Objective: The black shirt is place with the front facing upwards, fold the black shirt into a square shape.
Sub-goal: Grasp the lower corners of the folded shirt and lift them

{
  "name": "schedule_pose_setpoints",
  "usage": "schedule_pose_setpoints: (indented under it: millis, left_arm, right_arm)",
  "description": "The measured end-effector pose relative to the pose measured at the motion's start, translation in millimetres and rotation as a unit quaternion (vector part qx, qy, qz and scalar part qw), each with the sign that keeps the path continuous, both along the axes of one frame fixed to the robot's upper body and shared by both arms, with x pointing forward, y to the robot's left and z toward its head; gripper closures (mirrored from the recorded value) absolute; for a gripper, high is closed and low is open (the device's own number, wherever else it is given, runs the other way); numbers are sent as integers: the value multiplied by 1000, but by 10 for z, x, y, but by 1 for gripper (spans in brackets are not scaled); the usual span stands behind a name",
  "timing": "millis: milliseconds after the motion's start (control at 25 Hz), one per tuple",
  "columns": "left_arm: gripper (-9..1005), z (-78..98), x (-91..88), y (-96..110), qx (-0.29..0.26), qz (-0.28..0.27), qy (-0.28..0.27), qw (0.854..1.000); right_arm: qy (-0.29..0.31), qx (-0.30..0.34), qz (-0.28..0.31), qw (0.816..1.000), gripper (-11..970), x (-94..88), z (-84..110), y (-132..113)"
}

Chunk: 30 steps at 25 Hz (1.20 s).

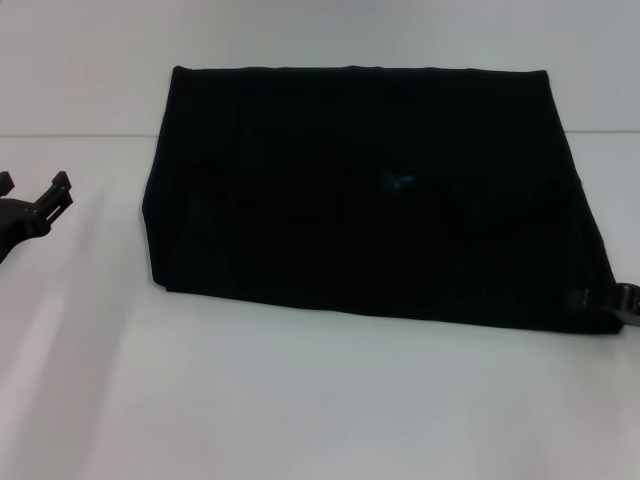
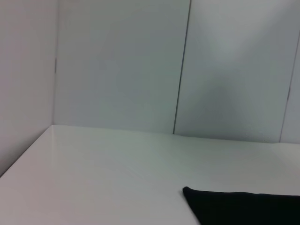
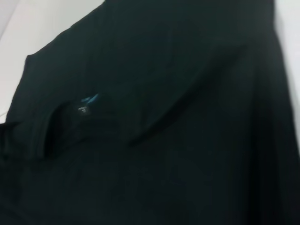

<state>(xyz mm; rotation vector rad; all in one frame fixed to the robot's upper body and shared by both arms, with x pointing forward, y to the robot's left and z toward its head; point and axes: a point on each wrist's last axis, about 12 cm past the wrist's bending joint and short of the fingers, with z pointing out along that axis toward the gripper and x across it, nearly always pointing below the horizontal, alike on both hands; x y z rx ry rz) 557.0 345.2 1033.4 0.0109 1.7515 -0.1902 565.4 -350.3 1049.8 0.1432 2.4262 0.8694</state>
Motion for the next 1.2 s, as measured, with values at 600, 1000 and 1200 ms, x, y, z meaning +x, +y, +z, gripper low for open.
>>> schedule_pose_setpoints:
  millis: [600,1000,1200]
  left_arm:
    - [199,-42,-40,2,-1,2,9,1000]
    - [197,17,-158,15,-20,-148,65,987]
    - [197,134,-151,-39,4,-259,94,961]
  right_arm:
    - [3,-4,-5,1000,809,-78,-33,-75]
    - [-10,-5,4,1000,905,-73,14,-107]
    - [-14,-7,12,1000,905,-89,13,-110]
